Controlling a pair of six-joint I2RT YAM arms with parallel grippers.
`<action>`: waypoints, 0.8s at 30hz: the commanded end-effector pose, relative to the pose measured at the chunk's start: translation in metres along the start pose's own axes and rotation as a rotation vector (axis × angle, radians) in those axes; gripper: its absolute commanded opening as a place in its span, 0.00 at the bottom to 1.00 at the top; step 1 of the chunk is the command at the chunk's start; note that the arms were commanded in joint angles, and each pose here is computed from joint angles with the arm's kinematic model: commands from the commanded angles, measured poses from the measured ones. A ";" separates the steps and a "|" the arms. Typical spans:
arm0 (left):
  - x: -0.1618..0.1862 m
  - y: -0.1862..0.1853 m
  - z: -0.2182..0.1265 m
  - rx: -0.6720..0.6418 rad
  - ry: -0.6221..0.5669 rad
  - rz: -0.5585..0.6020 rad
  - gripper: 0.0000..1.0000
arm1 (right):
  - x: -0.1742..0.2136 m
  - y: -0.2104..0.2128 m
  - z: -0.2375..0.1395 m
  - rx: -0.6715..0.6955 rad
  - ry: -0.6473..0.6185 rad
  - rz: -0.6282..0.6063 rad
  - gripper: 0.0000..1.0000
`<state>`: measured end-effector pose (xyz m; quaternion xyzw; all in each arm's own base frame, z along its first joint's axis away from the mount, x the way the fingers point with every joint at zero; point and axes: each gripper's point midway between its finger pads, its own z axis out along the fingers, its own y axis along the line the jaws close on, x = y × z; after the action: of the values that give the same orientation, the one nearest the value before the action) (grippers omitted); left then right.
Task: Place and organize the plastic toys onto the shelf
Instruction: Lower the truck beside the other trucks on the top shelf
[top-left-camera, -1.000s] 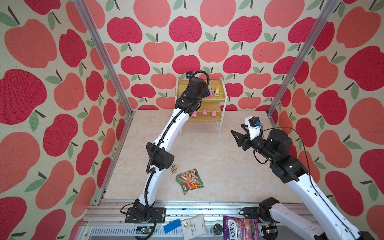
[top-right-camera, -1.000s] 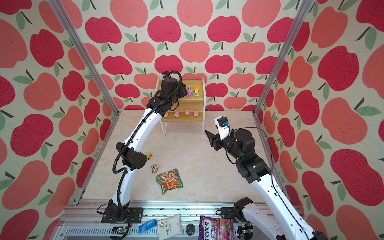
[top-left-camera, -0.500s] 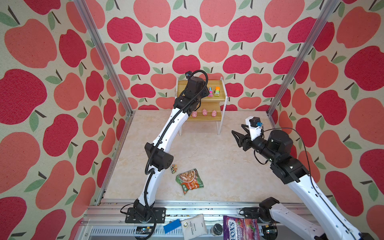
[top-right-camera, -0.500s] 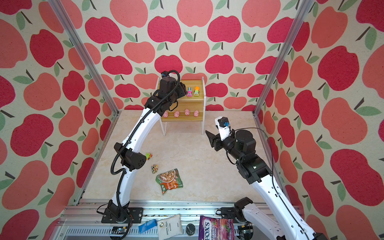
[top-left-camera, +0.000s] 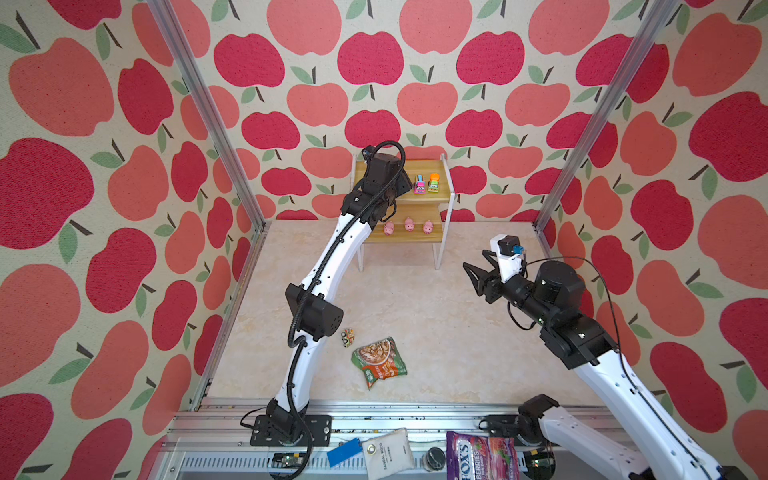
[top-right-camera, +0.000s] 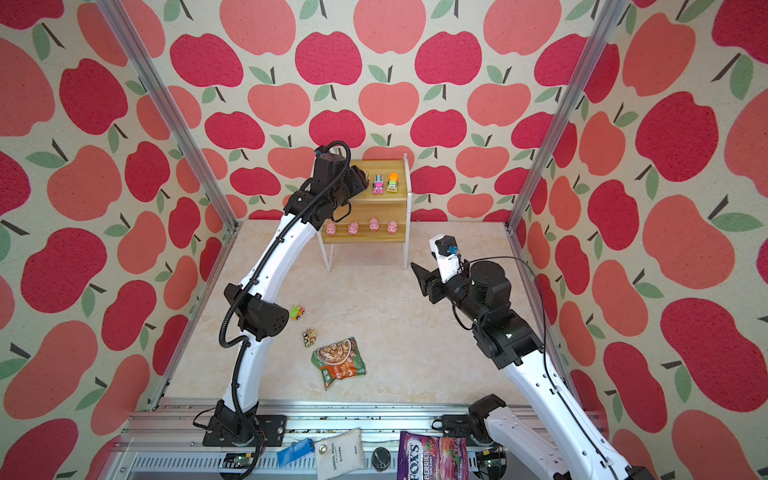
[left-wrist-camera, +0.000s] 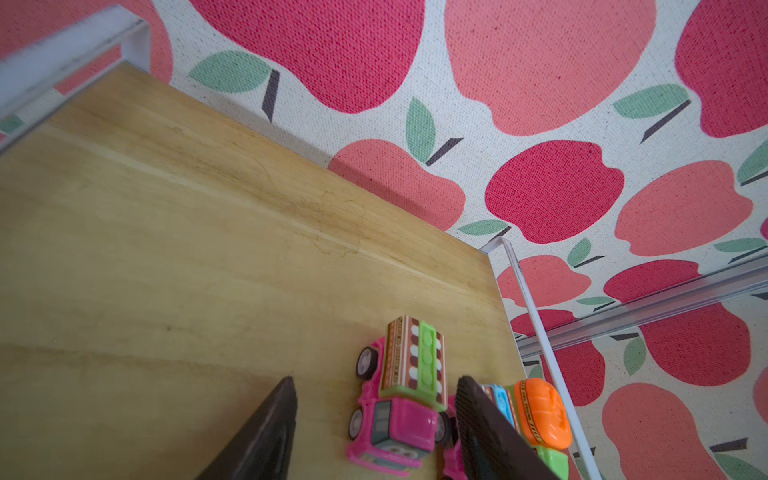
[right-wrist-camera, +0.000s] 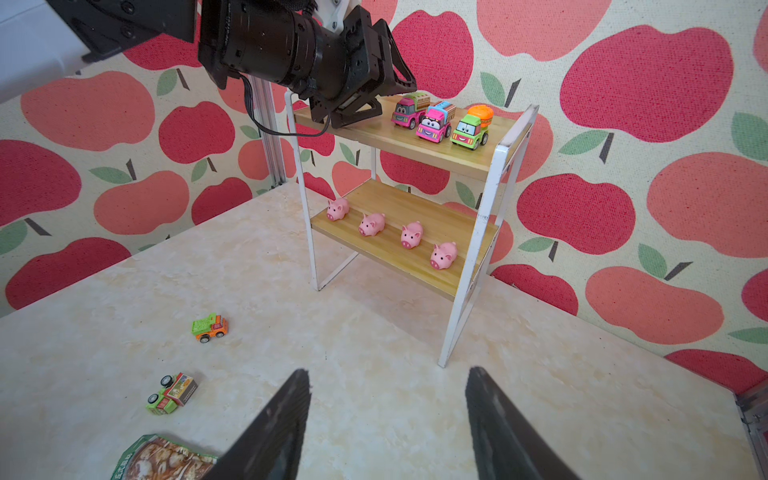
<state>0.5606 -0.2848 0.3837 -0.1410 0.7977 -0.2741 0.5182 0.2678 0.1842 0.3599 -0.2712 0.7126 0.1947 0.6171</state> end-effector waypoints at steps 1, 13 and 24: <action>-0.003 -0.003 -0.010 0.023 0.029 -0.041 0.63 | -0.004 0.001 -0.003 0.000 -0.029 0.009 0.63; 0.005 -0.008 -0.008 0.062 0.077 -0.070 0.63 | -0.001 0.001 -0.004 0.005 -0.031 0.008 0.63; 0.013 -0.016 -0.010 0.083 0.100 -0.062 0.63 | 0.000 0.001 -0.004 0.002 -0.031 0.018 0.63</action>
<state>0.5556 -0.2972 0.3841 -0.1338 0.8000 -0.3223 0.4880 0.2660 0.1831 0.3560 -0.2702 0.7101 0.1953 0.6202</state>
